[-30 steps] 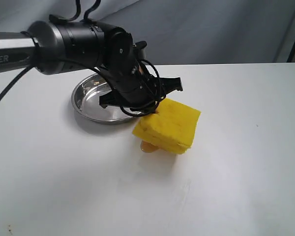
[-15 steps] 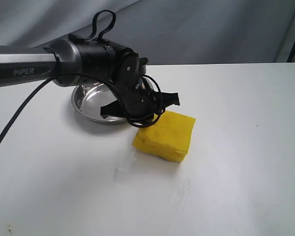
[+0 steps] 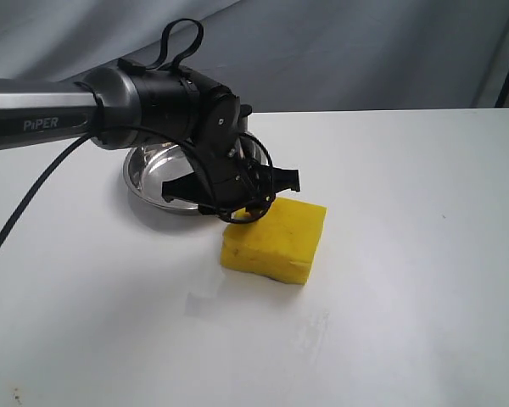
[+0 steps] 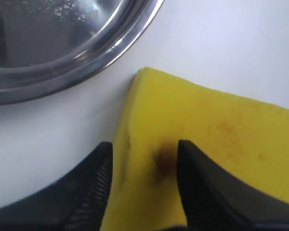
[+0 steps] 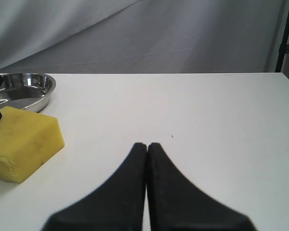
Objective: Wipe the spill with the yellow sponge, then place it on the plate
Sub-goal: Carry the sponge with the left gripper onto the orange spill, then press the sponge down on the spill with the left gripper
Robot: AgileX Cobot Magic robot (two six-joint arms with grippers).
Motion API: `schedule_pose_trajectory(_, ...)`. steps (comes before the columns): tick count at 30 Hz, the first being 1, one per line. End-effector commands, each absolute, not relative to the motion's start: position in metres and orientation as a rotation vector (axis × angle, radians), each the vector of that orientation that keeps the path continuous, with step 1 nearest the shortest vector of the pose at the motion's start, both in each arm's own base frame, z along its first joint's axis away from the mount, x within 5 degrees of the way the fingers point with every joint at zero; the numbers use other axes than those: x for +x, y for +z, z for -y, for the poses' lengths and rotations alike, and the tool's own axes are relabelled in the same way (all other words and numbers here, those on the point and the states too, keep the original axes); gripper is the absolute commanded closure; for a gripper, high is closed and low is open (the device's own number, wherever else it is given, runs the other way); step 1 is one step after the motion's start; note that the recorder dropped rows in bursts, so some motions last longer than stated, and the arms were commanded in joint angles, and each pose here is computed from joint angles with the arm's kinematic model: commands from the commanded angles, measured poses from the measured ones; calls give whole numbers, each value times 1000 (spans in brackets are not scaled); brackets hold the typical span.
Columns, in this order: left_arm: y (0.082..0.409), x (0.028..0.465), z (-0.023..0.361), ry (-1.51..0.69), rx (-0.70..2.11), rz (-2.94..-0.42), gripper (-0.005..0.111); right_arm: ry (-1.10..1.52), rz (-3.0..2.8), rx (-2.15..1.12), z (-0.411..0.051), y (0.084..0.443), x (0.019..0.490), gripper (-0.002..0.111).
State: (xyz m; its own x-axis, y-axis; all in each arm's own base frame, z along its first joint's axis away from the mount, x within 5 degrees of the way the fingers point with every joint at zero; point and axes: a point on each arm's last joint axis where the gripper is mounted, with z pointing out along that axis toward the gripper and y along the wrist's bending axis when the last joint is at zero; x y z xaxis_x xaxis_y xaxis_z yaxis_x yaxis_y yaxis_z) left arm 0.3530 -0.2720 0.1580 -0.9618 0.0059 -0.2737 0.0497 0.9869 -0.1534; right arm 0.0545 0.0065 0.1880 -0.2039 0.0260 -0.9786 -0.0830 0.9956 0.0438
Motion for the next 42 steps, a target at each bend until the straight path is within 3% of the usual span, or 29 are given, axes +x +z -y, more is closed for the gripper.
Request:
schedule_pose_trajectory(1,174,353,271,-250,38,-2825,54,104,-1758,-35,-6,188,55,108)
schedule_pose_trajectory(7,204,353,270,-285,154,-2744,49,104,-1758,-35,-6,188,55,108)
schedule_pose_trajectory(12,211,341,285,-261,462,-2683,55,104,-1758,-35,-6,188,55,108)
schedule_pose_trajectory(17,195,332,312,-214,740,-2551,62,104,-1758,-35,-6,188,55,108)
schedule_pose_trajectory(22,165,334,319,-235,589,-2639,62,104,-1758,-35,-6,188,55,108)
schedule_pose_trajectory(34,119,330,312,-80,627,-2801,62,104,-1758,-35,-6,188,55,108)
schedule_pose_trajectory(37,109,328,310,-34,634,-2851,71,104,-1758,-35,-6,188,55,108)
schedule_pose_trajectory(42,100,326,307,18,656,-2894,102,104,-1758,-35,-6,188,55,108)
